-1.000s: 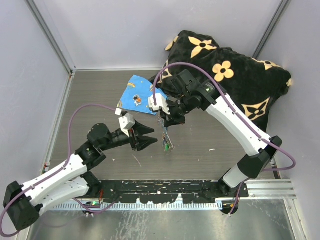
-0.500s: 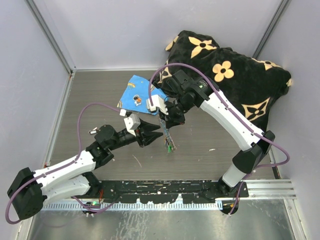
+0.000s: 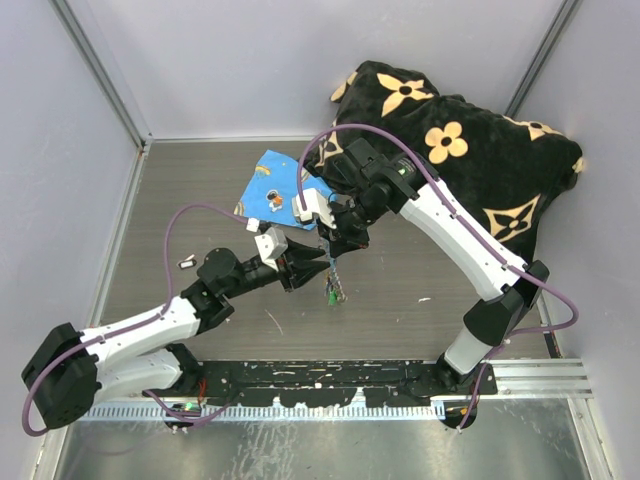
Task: Remove the keys from the keyring
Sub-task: Remove the key from the keyring.
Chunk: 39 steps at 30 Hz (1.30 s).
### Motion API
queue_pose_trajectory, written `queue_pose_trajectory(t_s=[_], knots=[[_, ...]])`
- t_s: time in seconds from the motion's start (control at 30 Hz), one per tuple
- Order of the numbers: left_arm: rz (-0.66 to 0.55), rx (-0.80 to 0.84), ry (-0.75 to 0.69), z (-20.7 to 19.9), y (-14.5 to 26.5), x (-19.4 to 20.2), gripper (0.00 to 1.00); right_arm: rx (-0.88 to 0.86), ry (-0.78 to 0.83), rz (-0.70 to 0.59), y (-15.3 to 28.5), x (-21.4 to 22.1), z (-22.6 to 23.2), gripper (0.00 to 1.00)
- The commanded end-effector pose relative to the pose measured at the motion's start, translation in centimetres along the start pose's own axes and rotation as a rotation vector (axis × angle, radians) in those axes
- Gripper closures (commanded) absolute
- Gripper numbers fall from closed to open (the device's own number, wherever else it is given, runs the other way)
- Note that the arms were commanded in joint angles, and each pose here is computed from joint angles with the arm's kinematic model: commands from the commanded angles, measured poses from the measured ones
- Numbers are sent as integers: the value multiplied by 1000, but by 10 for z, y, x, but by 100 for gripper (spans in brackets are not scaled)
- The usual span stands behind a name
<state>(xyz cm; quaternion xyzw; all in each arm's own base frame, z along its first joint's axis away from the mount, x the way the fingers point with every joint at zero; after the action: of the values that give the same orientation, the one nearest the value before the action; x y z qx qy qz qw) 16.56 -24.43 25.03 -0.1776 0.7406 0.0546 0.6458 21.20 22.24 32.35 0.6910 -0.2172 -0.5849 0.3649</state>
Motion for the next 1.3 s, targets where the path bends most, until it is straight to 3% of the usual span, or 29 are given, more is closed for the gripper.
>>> queue_pose_trajectory(t_s=[0.0,0.3,1.13,1.27], knots=[[-96,14,-56,-2,-6,-22,68,15,53,-68,11,-16,3,99],[-91,19,-48,-2,-9,-22,76,9,54,-73,11,-16,3,99],[-116,23,-27,-4,-9,-29,78,0,57,-86,10,-17,5,99],[-115,25,-22,-4,-10,-30,87,-3,56,-87,10,-17,6,99]])
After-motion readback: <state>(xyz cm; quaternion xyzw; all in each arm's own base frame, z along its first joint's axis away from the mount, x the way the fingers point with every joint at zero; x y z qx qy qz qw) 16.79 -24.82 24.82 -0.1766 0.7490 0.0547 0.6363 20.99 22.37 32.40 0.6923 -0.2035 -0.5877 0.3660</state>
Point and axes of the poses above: each gripper's point midway between its finger pads, its own y axis back along the fingers, its own z axis along the line the jaws close on, x = y × z, the point moved 8 cm from there along y, back along the fingers, and after that the axes turned 6 degrees about y, right-handed, at the moved point
